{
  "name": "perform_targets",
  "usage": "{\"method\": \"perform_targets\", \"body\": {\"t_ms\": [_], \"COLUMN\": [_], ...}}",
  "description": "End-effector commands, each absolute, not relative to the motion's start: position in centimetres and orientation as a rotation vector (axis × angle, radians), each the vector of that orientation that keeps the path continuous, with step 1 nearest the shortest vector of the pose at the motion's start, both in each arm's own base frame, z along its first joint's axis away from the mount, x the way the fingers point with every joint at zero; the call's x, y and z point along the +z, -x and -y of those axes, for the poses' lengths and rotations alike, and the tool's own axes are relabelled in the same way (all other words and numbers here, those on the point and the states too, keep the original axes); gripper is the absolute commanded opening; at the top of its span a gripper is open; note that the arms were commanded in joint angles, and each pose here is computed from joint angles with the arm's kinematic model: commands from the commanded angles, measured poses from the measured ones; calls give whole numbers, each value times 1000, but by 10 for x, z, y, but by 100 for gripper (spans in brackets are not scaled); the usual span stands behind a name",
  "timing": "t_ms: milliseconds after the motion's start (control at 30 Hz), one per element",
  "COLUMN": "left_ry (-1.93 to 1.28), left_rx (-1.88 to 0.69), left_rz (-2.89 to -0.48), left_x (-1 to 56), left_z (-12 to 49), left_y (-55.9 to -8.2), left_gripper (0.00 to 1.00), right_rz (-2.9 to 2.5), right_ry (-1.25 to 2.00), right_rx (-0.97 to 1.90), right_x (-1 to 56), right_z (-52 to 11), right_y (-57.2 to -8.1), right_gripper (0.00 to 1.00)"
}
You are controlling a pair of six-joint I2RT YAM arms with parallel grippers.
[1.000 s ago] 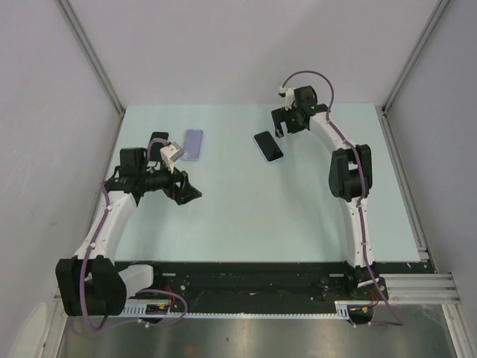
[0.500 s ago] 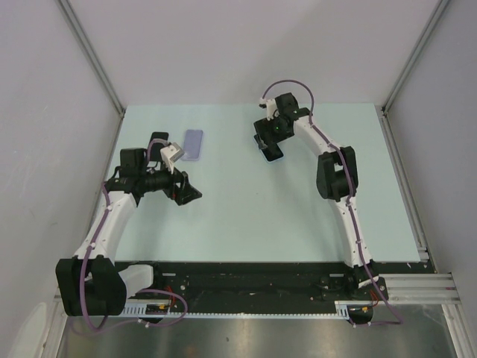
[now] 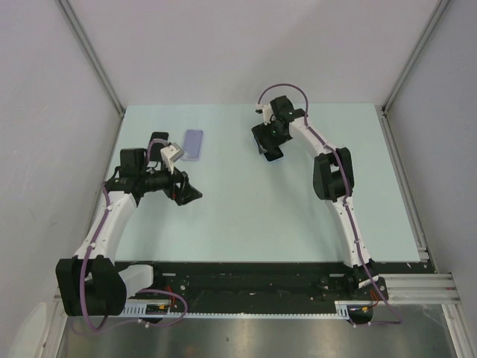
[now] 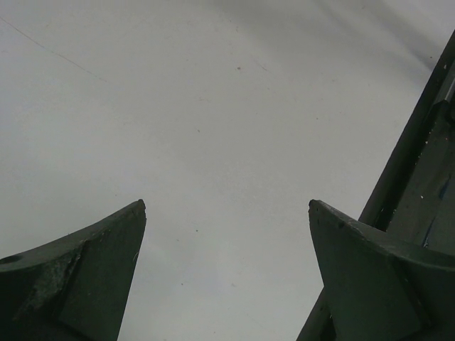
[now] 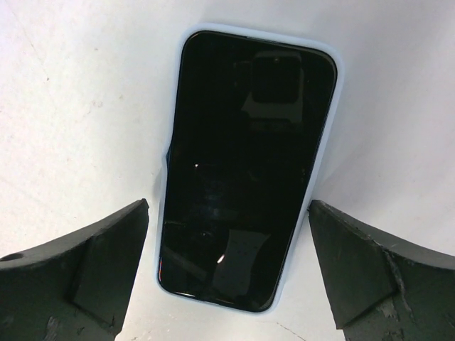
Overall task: Take the phone out of the phone case
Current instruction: Move the phone to the center of the board.
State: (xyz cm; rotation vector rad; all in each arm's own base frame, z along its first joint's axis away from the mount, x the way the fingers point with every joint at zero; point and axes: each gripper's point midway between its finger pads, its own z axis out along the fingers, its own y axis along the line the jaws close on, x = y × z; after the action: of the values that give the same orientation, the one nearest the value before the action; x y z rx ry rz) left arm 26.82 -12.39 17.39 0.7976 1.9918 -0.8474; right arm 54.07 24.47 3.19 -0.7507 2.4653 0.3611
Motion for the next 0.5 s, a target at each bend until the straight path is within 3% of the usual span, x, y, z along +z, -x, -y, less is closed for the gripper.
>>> {"method": "perform_targets", "body": {"t_ms": [0,367,467], "left_ry": [-835,-836,-835], "left_rx": [-858,-858,-856], "left_rz": [-1937,-1936,-1937], "left_x": [179,179,179], "left_z": [126,126,126], "left_y": [-267,-267,-267], "left_gripper": [100,100,100], "right_rz": [-2491,-2572,-2579], "right_ry": [816,909,909], "right_rx": [245,66,80], "right_x": [27,1,-3], "right_z": [-244,-232,-235], "right_y": [-535,-520,-519], "right_gripper": [100,96,88]}}
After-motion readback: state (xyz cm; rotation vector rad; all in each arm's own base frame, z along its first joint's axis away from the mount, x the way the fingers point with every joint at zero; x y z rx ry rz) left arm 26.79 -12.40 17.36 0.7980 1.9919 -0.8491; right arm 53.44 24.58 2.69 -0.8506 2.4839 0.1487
